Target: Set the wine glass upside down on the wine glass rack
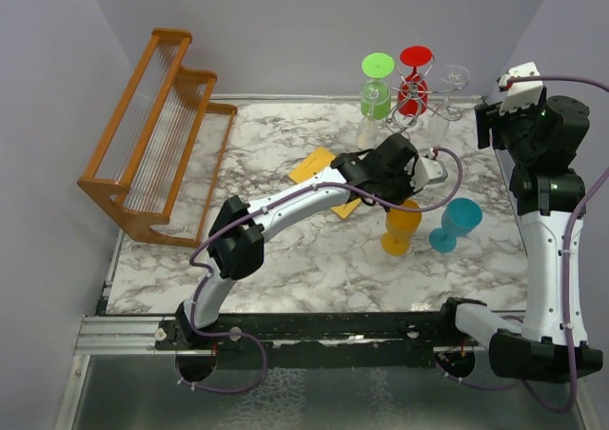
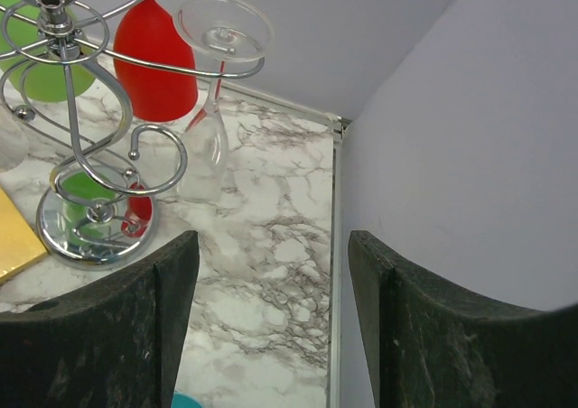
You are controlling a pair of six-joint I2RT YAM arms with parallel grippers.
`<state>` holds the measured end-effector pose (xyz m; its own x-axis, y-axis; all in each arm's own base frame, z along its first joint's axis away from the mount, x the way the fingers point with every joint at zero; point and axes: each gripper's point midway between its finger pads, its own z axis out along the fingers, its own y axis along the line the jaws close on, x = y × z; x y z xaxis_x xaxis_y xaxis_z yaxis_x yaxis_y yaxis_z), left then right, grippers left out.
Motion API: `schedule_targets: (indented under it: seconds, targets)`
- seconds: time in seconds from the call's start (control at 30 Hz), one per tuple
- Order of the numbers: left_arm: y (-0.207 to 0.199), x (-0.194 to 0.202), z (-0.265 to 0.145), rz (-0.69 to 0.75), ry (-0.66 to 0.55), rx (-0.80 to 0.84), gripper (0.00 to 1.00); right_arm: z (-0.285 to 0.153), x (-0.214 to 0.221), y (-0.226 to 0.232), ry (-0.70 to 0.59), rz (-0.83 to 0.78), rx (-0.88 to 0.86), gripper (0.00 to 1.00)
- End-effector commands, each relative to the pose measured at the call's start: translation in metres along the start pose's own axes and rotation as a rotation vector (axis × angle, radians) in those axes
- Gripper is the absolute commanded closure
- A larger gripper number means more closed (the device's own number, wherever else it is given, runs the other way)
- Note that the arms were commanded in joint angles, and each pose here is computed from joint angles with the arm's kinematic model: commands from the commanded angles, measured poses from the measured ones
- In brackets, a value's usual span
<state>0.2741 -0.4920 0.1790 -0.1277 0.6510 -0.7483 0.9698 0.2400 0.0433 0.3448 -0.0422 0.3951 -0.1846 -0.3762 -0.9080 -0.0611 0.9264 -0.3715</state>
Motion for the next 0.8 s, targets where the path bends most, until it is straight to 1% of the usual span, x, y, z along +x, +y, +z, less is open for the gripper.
schedule_targets:
  seconds: [0.0, 0.3, 0.47, 0.63, 0.77]
  targets:
    - [-0.015, -0.001, -0.02, 0.047, 0.021, 0.066, 1.0, -0.007, -0.006, -0.007, -0.023, -0.025, 0.025, 0.33]
    - [-0.035, -0.027, -0.085, 0.12, -0.063, 0.132, 1.0, -0.011, 0.017, 0.0, 0.006, -0.053, -0.017, 0.33]
    - [-0.034, -0.042, -0.126, 0.139, -0.135, 0.136, 1.0, -0.016, 0.023, 0.003, 0.015, -0.06, -0.03, 0.32]
    - [-0.023, -0.053, -0.17, 0.09, -0.23, 0.141, 1.0, -0.022, 0.02, 0.005, 0.007, -0.044, -0.051, 0.32]
    - [-0.007, -0.059, -0.216, -0.005, -0.345, 0.192, 1.0, -0.026, 0.024, 0.01, 0.015, -0.011, -0.072, 0.32]
